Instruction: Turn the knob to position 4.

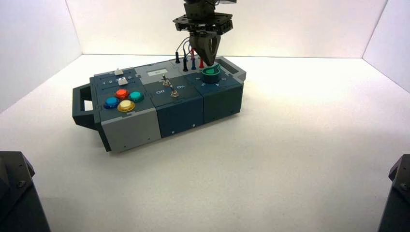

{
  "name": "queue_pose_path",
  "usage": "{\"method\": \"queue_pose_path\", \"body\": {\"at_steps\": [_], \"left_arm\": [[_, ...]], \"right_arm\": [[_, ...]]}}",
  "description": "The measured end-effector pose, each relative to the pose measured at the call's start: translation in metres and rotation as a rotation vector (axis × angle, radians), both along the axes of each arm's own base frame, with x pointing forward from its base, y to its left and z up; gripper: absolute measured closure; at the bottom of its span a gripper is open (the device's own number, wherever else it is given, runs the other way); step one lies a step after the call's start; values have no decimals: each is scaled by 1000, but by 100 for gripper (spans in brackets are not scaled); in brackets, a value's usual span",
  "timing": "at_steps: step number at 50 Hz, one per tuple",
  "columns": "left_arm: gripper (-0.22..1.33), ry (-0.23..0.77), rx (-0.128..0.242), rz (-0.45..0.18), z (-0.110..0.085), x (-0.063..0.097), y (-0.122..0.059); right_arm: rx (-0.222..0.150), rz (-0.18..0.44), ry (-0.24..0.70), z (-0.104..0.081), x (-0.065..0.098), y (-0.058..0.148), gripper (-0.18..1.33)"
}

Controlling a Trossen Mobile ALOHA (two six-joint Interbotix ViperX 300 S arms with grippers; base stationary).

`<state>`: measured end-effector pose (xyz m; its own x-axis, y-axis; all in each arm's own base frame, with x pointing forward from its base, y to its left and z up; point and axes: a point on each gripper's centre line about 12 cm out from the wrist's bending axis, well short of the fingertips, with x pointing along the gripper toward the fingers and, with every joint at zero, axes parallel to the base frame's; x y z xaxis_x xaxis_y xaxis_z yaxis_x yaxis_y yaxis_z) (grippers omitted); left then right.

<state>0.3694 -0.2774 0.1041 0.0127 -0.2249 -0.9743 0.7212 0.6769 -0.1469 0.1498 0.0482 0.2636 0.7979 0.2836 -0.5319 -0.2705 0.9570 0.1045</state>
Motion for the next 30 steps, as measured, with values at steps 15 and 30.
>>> {"method": "queue_pose_path", "body": {"at_steps": [15,30], "left_arm": [[128,9,4,-28,1,-7,-7],[128,28,15,-48,0,-11,-9]], "right_arm": [[0,0,0,0,0,0,129],[0,0,0,0,0,0,129]]}}
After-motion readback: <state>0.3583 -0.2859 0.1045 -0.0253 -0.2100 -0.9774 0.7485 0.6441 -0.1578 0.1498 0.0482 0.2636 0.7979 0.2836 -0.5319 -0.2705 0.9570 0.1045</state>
